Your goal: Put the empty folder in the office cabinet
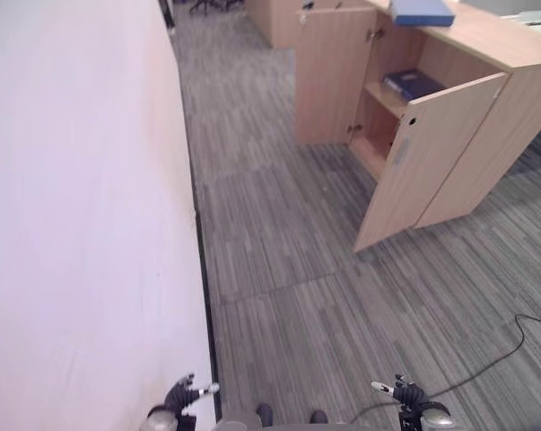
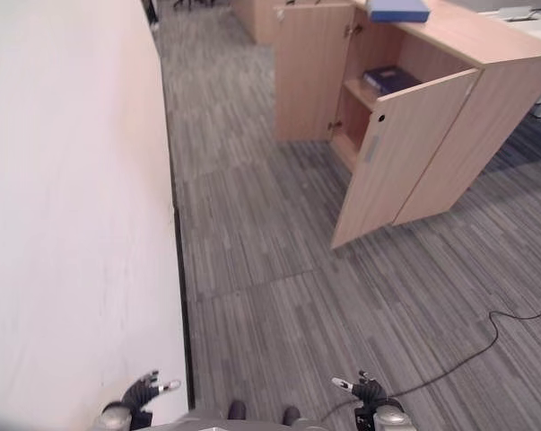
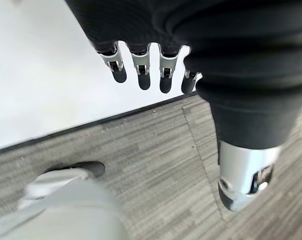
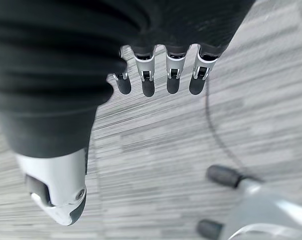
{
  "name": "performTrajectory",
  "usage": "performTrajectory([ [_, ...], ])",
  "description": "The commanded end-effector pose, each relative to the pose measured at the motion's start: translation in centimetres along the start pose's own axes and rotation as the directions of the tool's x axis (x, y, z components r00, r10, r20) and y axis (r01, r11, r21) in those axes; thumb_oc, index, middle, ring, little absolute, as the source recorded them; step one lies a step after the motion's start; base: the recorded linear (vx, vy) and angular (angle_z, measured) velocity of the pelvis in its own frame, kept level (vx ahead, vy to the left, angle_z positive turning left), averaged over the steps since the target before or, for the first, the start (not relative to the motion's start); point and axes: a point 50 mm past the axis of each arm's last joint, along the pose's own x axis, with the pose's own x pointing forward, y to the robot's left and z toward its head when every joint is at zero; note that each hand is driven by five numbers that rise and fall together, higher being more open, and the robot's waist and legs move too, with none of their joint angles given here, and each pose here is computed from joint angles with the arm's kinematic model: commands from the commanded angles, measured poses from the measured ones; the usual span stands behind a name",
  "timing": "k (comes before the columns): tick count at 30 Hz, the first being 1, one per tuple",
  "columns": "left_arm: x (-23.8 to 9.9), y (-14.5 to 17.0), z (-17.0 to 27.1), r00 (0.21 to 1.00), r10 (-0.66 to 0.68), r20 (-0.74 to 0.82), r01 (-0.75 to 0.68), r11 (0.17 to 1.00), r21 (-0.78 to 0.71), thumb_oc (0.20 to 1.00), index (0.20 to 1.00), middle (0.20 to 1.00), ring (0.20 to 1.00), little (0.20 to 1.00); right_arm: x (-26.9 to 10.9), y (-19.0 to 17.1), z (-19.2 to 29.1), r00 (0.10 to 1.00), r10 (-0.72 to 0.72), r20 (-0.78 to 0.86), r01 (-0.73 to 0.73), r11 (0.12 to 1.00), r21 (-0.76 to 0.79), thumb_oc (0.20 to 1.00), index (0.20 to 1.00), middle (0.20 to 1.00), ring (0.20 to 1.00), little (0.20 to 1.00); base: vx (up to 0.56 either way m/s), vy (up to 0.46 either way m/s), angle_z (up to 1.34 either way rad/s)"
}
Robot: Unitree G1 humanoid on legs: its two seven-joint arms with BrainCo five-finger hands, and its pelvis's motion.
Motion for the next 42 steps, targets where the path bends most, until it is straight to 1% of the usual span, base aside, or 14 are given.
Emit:
performTrajectory([
  [1,0.2,0.3,2.0,0.996,0.002,0.09,0.0,1.0,-0.022,1.0,1.0,1.0,1.0,1.0,-0.2,-2.2,0.2,0.998,-0.067,0.021,0.065,0.996,0.061,1.0,1.0,1.0,1.0,1.0,0.16,-0.019,-0.02],
  [8,0.2,0.5,2.6,0.994,0.011,0.11,-0.008,1.0,-0.022,1.0,1.0,1.0,1.0,1.0,0.0,-2.1,0.8,0.996,-0.086,0.036,0.084,0.994,0.074,1.0,1.0,1.0,1.0,1.0,0.31,0.086,-0.01],
  [11,0.2,1.0,1.9,0.996,0.033,0.085,-0.029,0.999,-0.041,1.0,1.0,1.0,1.0,1.0,0.1,-1.6,0.9,0.997,-0.073,0.03,0.071,0.995,0.066,1.0,1.0,1.0,1.0,1.0,0.41,0.195,-0.56],
  [13,-0.1,1.7,0.7,0.997,0.058,0.046,-0.055,0.996,-0.064,1.0,1.0,1.0,1.0,1.0,0.1,-0.6,0.6,0.999,-0.042,0.025,0.041,0.997,0.063,1.0,1.0,1.0,1.0,1.0,0.31,0.221,-0.56],
  [16,-0.2,2.3,0.2,0.997,0.076,0.032,-0.073,0.995,-0.072,1.0,1.0,1.0,1.0,1.0,0.1,0.0,0.5,1.0,-0.024,0.02,0.023,0.998,0.063,1.0,1.0,1.0,1.0,1.0,0.27,0.241,-0.46],
  [20,-0.5,4.6,0.0,0.992,0.125,0.016,-0.124,0.991,-0.049,1.0,1.0,1.0,1.0,1.0,0.3,1.9,1.1,0.999,0.029,0.03,-0.03,0.997,0.064,1.0,1.0,1.0,1.0,1.0,0.4,0.435,-0.3],
  [22,-0.6,5.2,0.1,0.991,0.135,0.017,-0.134,0.99,-0.037,1.0,1.0,1.0,1.0,1.0,0.5,2.0,1.7,0.998,0.028,0.048,-0.031,0.997,0.073,1.0,1.0,1.0,1.0,1.0,0.25,0.348,-0.1],
  [26,-0.6,6.3,1.6,0.985,0.157,0.071,-0.156,0.987,-0.024,1.0,1.0,1.0,1.0,1.0,0.7,1.6,3.4,0.995,0.007,0.097,-0.019,0.992,0.122,1.0,1.0,1.0,1.0,1.0,0.18,0.3,0.14],
  [30,-0.5,6.0,2.7,0.982,0.15,0.117,-0.147,0.988,-0.037,1.0,1.0,1.0,1.0,1.0,0.6,0.7,3.0,0.996,-0.028,0.084,0.014,0.986,0.164,1.0,1.0,1.0,1.0,1.0,0.29,0.338,0.22],
  [37,0.1,4.6,5.2,0.974,0.117,0.193,-0.114,0.993,-0.027,1.0,1.0,1.0,1.0,1.0,0.2,-1.8,0.4,0.991,-0.132,-0.024,0.134,0.962,0.238,1.0,1.0,1.0,1.0,1.0,0.43,0.009,0.18],
  [40,0.1,4.0,5.1,0.976,0.098,0.196,-0.098,0.995,-0.009,1.0,1.0,1.0,1.0,1.0,0.0,-2.0,-0.5,0.989,-0.14,-0.054,0.149,0.958,0.243,1.0,1.0,1.0,1.0,1.0,0.48,-0.07,0.05],
  [42,0.1,3.4,4.7,0.978,0.08,0.195,-0.081,0.997,0.0,1.0,1.0,1.0,1.0,1.0,-0.4,-2.6,-2.0,0.983,-0.156,-0.097,0.176,0.951,0.254,1.0,1.0,1.0,1.0,1.0,0.44,-0.043,-0.08],
])
